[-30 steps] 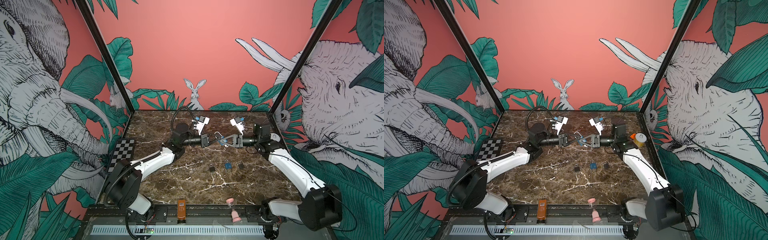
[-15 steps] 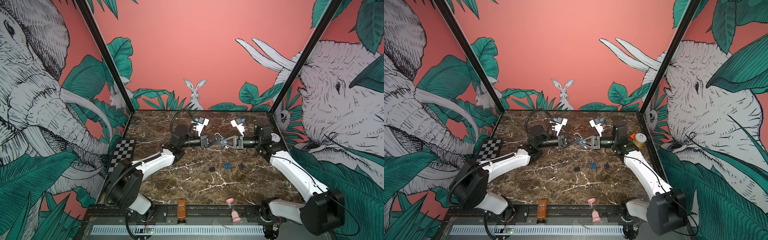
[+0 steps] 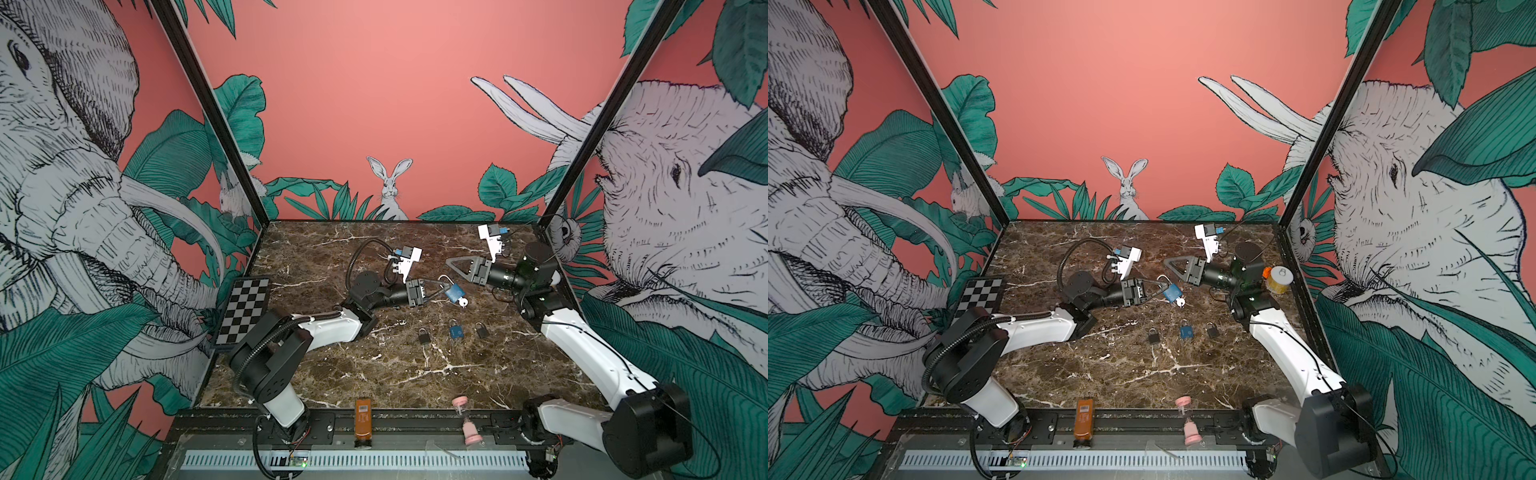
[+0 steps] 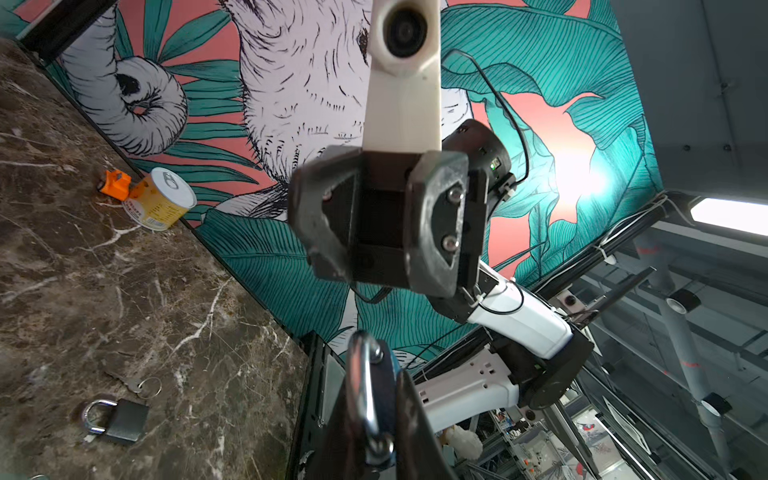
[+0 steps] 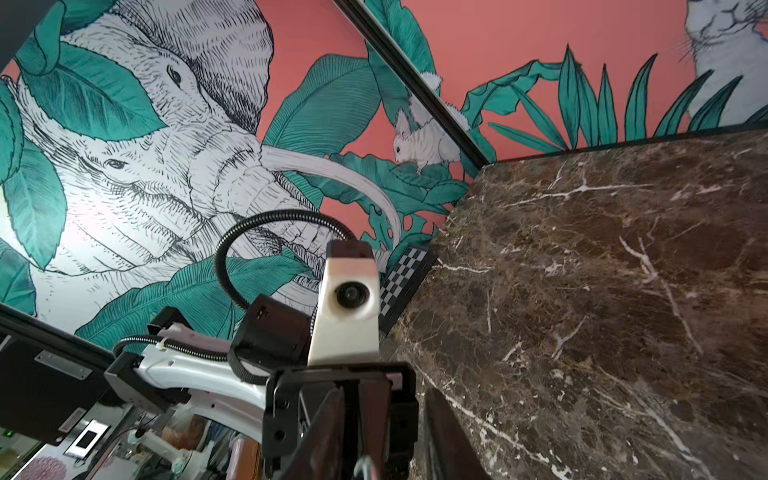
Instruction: Lock with the key
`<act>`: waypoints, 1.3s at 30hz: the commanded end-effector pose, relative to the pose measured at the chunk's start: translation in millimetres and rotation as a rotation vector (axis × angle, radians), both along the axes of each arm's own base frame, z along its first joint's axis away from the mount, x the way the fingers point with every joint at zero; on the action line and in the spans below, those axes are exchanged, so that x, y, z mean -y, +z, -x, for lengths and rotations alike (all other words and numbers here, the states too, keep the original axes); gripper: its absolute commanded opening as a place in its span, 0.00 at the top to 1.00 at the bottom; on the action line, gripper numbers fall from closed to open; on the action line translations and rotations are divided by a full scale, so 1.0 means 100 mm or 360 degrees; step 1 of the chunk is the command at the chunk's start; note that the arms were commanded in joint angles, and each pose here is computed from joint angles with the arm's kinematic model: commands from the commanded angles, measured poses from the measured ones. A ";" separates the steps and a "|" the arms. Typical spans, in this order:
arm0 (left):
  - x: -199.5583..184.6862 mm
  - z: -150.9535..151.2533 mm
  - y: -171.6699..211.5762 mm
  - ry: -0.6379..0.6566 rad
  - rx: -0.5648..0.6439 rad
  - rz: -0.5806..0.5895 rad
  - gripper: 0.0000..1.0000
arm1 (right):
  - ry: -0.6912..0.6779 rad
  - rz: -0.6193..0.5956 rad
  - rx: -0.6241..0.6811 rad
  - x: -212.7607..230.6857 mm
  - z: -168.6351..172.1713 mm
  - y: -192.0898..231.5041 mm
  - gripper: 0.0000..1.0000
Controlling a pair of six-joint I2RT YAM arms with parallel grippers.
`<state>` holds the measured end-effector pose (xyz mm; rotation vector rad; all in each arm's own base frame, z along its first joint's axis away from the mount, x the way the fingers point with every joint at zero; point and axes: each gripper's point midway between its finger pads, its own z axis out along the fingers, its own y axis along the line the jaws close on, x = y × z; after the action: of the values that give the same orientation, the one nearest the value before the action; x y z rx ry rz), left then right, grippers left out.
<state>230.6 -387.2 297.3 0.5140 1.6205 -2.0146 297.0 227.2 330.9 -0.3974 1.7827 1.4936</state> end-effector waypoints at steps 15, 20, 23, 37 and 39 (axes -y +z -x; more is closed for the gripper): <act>-0.51 -0.31 0.34 0.0555 0.0023 0.0269 1.00 | -0.0288 -0.0110 0.0099 0.27 0.25 0.01 0.56; -0.50 -0.33 0.35 0.0567 0.0019 0.0274 1.00 | -0.0238 -0.0146 0.0044 0.16 0.30 -0.11 0.52; -0.49 -0.33 0.36 0.0550 0.0024 0.0295 1.00 | -0.0210 -0.0187 0.0049 0.08 0.30 -0.10 0.52; -0.51 -0.36 0.30 0.0587 0.0021 0.0282 1.00 | -0.0165 -0.0220 -0.0076 -0.10 0.21 -0.28 0.69; -0.61 -0.43 0.33 0.0625 0.0058 0.0276 1.00 | -0.0193 -0.0202 -0.0098 -0.08 0.20 -0.38 0.69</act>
<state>273.4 -343.4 303.5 0.1232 1.4983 -1.8380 277.7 237.8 293.5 -0.1820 1.7348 1.5684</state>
